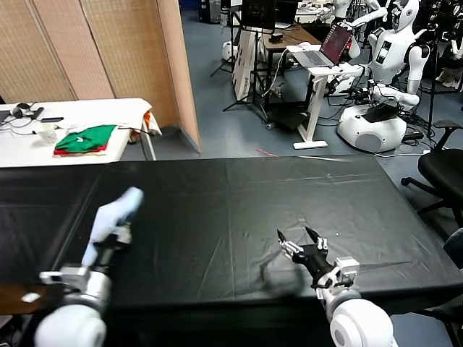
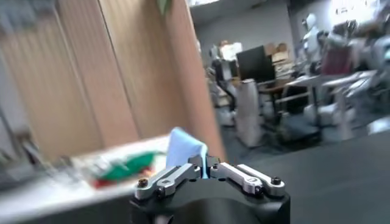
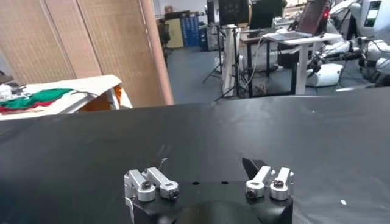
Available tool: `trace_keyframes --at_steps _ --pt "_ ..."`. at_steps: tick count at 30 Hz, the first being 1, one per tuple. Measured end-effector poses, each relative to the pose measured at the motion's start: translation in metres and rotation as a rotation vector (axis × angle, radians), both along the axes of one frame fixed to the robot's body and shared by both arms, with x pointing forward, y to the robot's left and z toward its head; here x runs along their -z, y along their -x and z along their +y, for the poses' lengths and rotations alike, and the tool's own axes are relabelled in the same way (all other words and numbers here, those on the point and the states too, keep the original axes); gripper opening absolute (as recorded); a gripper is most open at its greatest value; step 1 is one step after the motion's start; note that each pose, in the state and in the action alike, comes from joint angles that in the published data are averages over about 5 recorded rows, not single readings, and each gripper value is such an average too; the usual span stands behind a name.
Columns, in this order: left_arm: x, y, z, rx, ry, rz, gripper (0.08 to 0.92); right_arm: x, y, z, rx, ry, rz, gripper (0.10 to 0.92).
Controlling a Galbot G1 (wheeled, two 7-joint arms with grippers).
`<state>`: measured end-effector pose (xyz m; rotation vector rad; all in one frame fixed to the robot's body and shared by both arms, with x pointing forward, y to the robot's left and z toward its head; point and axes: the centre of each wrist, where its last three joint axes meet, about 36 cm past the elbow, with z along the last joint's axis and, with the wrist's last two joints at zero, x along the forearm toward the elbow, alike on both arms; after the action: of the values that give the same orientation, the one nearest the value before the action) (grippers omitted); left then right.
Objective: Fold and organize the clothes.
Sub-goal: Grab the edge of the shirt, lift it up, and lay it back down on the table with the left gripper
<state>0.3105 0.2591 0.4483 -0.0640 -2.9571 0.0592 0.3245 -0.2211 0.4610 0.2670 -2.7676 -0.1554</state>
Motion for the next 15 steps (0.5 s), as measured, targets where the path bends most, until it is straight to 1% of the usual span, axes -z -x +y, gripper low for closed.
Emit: trace_keyframes --at_steps 4,8,12,13,15 --pt "0.017 -0.002 -0.041 0.051 0.076 0.017 0.179 0.001 -0.002 0.003 -0.012 -0.006 0.002 0.907" --pt "0.03 -0.002 -0.069 0.079 0.119 0.031 0.179 0.003 -0.006 0.005 -0.032 -0.012 0.008 0.907" --pt "0.033 0.0 -0.084 0.109 0.14 0.019 0.193 0.005 -0.011 0.007 -0.06 -0.037 0.035 0.907" --pt "0.033 0.0 -0.086 0.117 0.143 0.014 0.218 0.006 -0.013 0.007 -0.068 -0.047 0.047 0.907" --pt "0.032 0.002 -0.085 0.132 0.149 0.002 0.306 0.006 -0.016 0.01 -0.086 -0.073 0.076 0.907"
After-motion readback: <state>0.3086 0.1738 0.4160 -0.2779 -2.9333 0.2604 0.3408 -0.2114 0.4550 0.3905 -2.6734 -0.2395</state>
